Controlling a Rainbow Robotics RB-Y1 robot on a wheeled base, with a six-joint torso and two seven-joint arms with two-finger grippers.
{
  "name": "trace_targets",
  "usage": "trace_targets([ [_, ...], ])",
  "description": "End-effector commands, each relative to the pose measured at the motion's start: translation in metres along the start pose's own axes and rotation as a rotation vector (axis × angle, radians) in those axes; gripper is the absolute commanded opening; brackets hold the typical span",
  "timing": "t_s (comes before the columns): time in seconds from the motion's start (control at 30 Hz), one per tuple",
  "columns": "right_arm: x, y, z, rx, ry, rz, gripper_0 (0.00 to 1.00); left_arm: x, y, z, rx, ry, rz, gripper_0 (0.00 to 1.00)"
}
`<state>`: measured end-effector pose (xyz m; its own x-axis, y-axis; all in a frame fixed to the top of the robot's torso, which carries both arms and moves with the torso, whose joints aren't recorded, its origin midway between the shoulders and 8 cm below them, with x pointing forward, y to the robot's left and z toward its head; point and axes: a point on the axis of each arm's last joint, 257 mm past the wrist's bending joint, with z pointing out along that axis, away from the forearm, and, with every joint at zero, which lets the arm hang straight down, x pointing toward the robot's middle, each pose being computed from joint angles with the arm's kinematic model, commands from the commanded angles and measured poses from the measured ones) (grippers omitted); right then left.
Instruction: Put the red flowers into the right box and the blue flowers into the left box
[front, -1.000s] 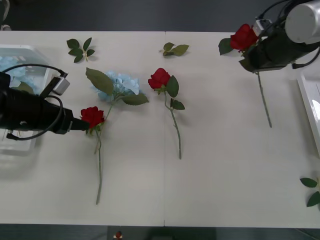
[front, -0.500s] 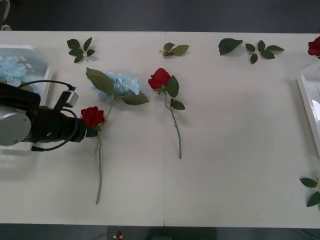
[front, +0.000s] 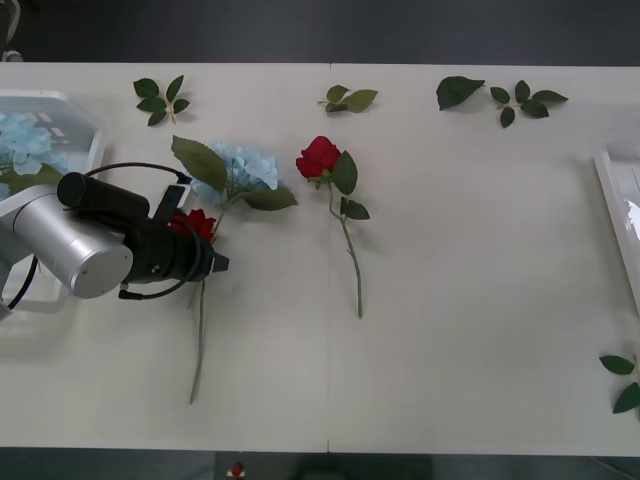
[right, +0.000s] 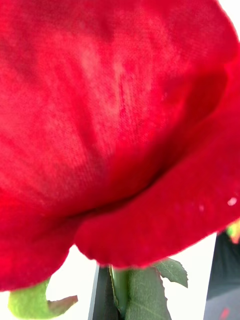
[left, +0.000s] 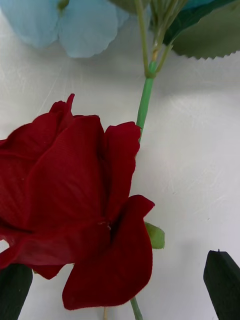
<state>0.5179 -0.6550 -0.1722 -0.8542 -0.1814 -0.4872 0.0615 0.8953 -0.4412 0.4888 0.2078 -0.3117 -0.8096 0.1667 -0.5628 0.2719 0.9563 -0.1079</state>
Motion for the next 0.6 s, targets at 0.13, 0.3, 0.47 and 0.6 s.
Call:
trace_targets([
  [0.13,-0.019,0.01,0.006,0.003,-0.049,0.017,0.0,0.001,0.001,-0.003,-0.01,-0.003,0.034,1.0],
  [0.3,-0.023,0.011,0.005,-0.001,-0.061,0.03,0.17,0.016,0.01,-0.014,-0.023,0.004,0.062,1.0],
  [0.47,-0.026,0.014,0.005,-0.016,-0.074,0.046,1.0,0.031,0.011,-0.021,-0.024,0.016,0.08,1.0],
  [0.6,-0.027,0.016,0.005,-0.022,-0.077,0.051,1.0,0.035,0.013,-0.017,-0.038,0.014,0.088,1.0],
])
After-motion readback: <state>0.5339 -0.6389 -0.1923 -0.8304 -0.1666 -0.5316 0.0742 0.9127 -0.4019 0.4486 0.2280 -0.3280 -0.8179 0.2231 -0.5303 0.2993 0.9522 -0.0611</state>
